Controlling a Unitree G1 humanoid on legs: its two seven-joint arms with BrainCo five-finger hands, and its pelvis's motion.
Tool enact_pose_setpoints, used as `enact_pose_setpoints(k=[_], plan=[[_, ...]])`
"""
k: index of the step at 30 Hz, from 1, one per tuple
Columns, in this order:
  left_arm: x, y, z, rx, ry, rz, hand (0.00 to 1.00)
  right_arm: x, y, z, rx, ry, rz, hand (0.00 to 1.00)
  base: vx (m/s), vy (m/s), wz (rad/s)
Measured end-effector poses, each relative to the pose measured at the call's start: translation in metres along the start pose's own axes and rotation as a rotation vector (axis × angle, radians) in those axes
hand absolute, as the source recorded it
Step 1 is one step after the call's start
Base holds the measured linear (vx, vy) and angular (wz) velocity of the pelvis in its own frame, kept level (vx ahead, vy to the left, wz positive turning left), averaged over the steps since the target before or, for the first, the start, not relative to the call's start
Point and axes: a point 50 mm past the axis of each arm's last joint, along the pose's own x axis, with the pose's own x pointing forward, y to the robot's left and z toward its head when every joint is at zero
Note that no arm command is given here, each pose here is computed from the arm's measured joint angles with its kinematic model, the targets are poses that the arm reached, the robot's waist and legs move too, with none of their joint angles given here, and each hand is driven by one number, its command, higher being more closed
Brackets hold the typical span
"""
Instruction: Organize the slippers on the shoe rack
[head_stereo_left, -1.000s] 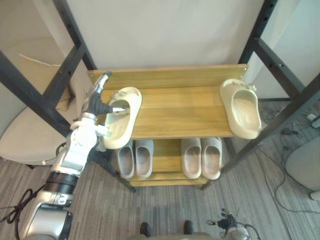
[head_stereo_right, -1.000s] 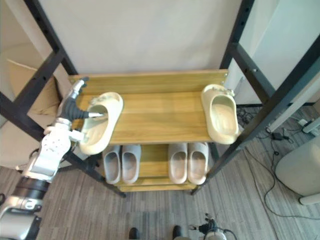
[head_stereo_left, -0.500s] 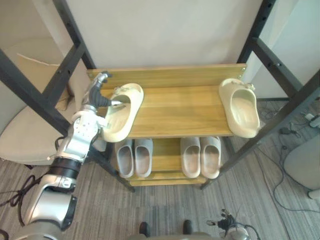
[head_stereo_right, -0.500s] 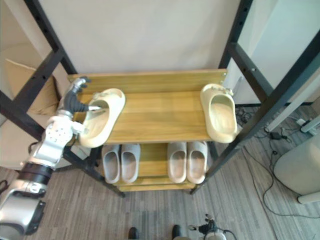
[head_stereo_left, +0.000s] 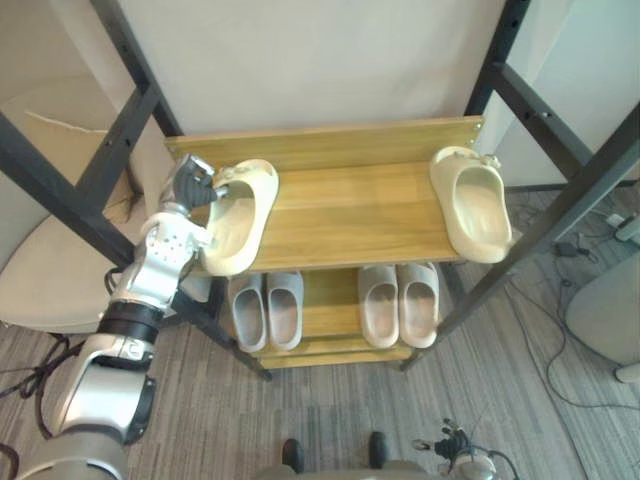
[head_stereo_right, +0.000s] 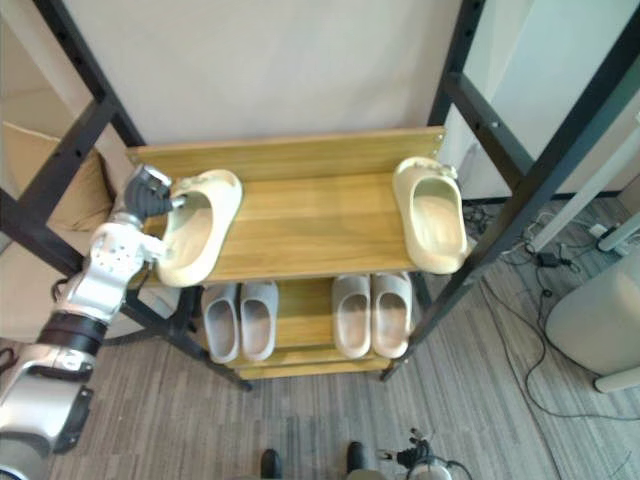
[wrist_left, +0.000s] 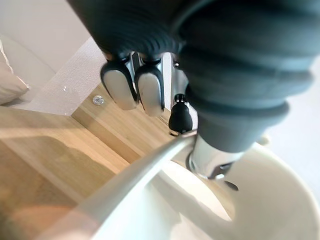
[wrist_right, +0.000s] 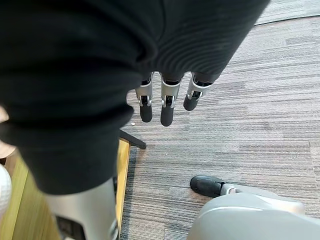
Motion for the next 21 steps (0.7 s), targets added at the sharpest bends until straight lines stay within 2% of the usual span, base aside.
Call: enact_pose_setpoints(k=[13, 21], plan=[[0.001, -0.009, 0.006, -0.025, -0.016, -0.026, 1.0, 0.001, -0.001, 0.002, 0.007, -0.006, -0.006, 0.0, 0.0, 0.0, 0.0], [0.009, -0.025, 0.033, -0.07, -0.091, -0.062, 1.0, 0.001, -0.006, 0.002, 0.0, -0.005, -0.022, 0.0, 0.0, 0.002, -0.01]])
